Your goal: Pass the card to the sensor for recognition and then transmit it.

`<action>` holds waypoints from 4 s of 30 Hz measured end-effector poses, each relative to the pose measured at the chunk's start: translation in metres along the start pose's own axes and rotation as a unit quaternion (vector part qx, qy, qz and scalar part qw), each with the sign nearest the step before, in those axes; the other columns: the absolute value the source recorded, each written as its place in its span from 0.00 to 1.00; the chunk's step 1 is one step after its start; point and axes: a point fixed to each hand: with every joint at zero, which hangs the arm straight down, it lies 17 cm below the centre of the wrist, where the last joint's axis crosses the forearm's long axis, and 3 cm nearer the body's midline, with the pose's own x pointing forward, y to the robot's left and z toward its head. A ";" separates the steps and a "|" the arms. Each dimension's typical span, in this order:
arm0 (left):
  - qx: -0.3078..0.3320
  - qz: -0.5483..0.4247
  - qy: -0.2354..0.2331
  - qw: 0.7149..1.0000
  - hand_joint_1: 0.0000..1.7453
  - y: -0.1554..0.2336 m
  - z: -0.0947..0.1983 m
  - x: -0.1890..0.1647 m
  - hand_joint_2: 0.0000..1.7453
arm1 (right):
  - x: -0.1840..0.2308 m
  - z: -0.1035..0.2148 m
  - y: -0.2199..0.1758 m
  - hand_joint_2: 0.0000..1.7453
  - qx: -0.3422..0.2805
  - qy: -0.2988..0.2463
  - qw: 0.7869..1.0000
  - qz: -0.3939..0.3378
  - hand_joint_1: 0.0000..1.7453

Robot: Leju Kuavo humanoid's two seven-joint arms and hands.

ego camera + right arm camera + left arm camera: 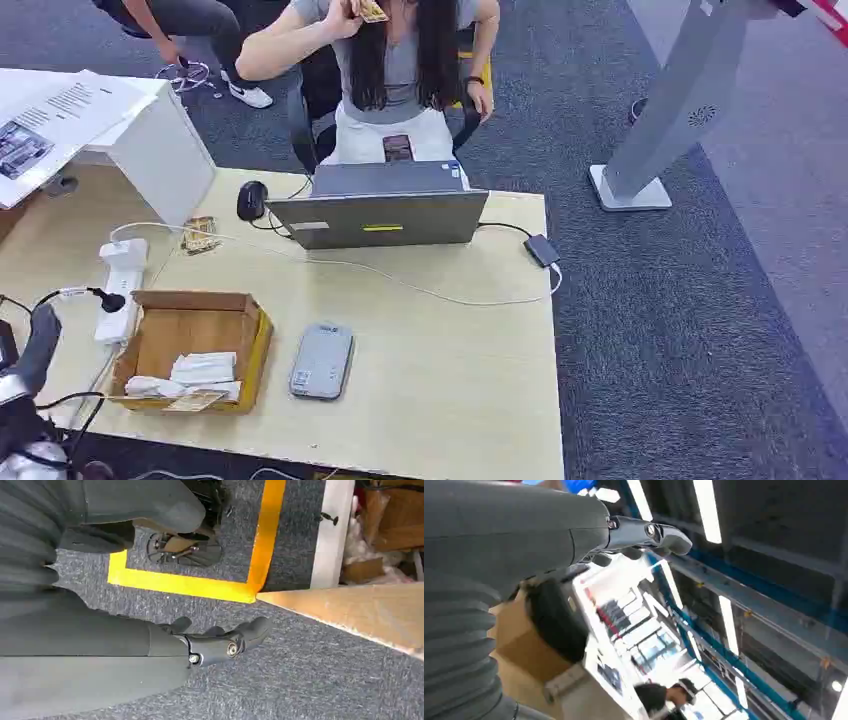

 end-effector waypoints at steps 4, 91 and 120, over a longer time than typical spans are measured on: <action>-0.068 -0.144 -0.042 0.986 0.00 -0.058 -0.022 -0.008 1.00 | 0.004 0.000 0.008 1.00 0.015 -0.004 1.000 0.011 0.00; -0.248 -0.181 -0.118 0.944 1.00 -0.199 0.021 0.032 1.00 | 0.012 0.000 0.015 1.00 0.020 -0.015 1.000 0.008 0.00; -0.252 -0.138 -0.211 0.934 1.00 -0.205 0.058 0.143 1.00 | 0.013 0.001 0.013 1.00 0.014 -0.019 1.000 -0.004 0.00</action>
